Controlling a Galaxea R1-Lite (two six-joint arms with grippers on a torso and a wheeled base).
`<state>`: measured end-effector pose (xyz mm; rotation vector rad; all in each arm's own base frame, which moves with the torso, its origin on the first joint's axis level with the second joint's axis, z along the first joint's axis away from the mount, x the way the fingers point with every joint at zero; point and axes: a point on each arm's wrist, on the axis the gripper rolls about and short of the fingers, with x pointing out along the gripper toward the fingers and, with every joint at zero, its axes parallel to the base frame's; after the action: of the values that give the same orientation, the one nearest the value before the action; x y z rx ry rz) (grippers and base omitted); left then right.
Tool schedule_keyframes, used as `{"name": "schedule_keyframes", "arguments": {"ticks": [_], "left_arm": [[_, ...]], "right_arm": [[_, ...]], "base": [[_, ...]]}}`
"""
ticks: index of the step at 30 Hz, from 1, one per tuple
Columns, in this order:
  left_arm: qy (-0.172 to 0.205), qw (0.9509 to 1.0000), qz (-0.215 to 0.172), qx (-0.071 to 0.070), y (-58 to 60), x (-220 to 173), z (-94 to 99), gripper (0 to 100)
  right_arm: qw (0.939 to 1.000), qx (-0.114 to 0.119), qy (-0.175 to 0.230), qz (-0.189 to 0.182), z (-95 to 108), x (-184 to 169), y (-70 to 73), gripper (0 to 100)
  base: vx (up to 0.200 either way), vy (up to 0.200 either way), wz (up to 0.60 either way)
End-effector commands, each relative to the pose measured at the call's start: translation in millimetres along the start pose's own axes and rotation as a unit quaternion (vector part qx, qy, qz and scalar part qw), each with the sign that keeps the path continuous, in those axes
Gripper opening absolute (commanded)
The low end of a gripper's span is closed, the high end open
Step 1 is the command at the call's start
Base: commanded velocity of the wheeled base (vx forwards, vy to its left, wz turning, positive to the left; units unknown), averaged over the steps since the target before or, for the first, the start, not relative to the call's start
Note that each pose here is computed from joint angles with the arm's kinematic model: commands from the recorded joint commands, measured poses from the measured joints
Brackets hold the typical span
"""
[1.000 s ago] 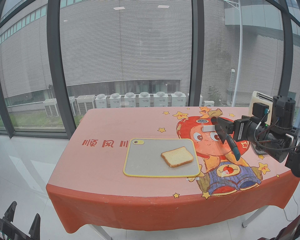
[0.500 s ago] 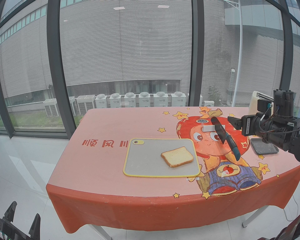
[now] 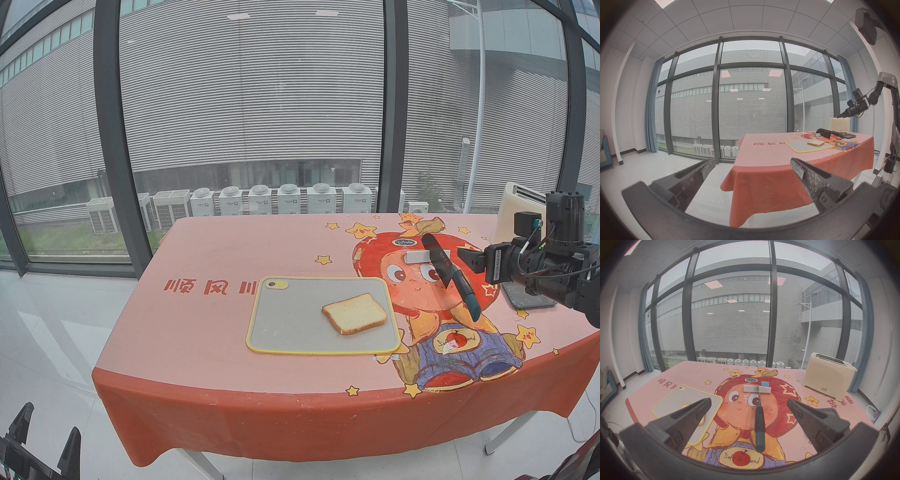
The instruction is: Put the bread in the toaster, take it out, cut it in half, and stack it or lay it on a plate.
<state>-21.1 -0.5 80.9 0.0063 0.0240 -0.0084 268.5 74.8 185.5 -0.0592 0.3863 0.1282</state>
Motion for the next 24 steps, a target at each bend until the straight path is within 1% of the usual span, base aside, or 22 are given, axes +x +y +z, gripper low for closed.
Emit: {"name": "schedule_keyframes", "arguments": {"ticks": [1,7,9,11,12,17,20,22,24], "left_arm": [[0.009,1.0,0.0,0.0,0.0,1.4,-4.9,100],[0.009,1.0,0.0,0.0,0.0,1.4,-4.9,100],[0.009,1.0,0.0,0.0,0.0,1.4,-4.9,100],[0.009,1.0,0.0,0.0,0.0,1.4,-4.9,100],[0.009,1.0,0.0,0.0,0.0,1.4,-4.9,100],[0.009,1.0,0.0,0.0,0.0,1.4,-4.9,100],[0.009,1.0,0.0,0.0,0.0,1.4,-4.9,100],[0.009,1.0,0.0,0.0,0.0,1.4,-4.9,100],[0.009,1.0,0.0,0.0,0.0,1.4,-4.9,100]], "right_arm": [[1.0,-0.002,0.007,0.005,-1.2,10.0,1.3,100],[0.9999,0.0,0.014,-0.003,-1.2,23.2,-2.3,100],[0.9997,-0.002,0.024,0.001,-5.2,29.1,-1.8,100],[0.9997,-0.002,0.024,0.001,-5.2,29.1,-1.8,100],[0.9993,-0.003,0.037,0.001,-11.3,33.5,-1.4,100],[0.9988,-0.005,0.049,-0.001,-17.0,42.7,-1.7,100],[0.999,-0.002,0.044,-0.009,-18.0,50.2,-12.6,100],[0.999,-0.003,0.045,-0.007,-19.6,54.2,-15.4,100],[0.9987,-0.001,0.051,-0.008,-25.4,61.2,-20.5,100]], "base": [[0.0,0.0,0.0],[0.0,0.0,0.0],[0.0,0.0,0.0],[0.0,0.0,0.0],[0.0,0.0,0.0],[0.0,0.0,0.0],[0.0,0.0,0.0],[0.0,0.0,0.0],[0.0,0.0,0.0]]}}
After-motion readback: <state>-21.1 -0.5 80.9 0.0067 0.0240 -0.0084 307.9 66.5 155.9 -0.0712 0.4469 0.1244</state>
